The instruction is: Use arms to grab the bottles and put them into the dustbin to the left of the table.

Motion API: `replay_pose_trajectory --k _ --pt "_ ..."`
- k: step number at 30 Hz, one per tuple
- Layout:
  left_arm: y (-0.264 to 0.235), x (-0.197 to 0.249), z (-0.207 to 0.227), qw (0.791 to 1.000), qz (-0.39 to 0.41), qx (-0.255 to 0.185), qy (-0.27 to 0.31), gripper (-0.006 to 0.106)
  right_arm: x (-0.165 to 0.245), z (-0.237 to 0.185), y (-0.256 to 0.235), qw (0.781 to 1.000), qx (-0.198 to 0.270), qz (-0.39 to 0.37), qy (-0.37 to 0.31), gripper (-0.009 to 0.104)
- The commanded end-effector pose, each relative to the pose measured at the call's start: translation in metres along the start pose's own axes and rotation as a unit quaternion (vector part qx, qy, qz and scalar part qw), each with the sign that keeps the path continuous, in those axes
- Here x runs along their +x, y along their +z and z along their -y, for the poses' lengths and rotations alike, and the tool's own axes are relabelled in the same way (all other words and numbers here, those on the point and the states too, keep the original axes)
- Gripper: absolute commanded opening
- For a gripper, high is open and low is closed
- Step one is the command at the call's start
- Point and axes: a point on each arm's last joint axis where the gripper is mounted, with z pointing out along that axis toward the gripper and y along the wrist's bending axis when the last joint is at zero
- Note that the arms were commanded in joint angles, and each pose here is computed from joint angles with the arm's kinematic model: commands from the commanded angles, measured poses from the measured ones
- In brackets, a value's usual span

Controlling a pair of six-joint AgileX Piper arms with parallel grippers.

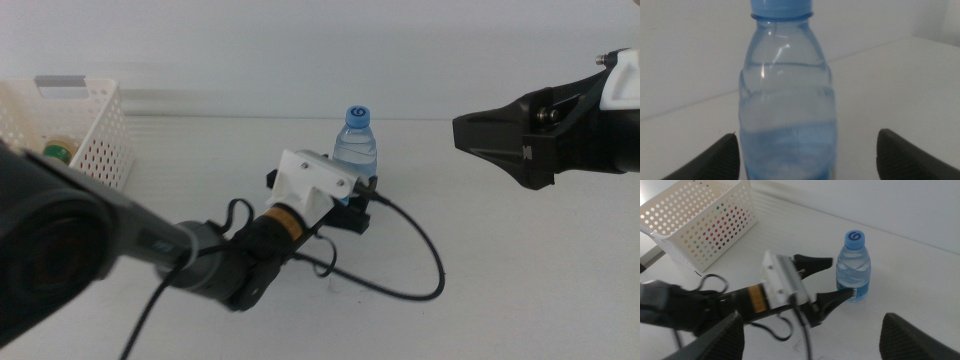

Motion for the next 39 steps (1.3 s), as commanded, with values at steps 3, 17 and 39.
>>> replay_pose_trajectory --k 3,17,39 --pt "0.027 0.002 -0.007 1.000 0.021 -0.017 -0.006 0.094 -0.001 0.000 -0.003 1.000 0.002 0.006 -0.006 0.076" --pt "0.047 -0.004 -0.016 0.998 -0.037 -0.040 0.020 0.032 -0.001 0.000 -0.003 1.000 0.002 0.006 -0.006 0.076" --pt "-0.168 -0.222 -0.228 0.866 -0.415 -0.260 -0.100 -0.002 -0.001 0.000 -0.003 1.000 0.002 0.006 -0.006 0.076"
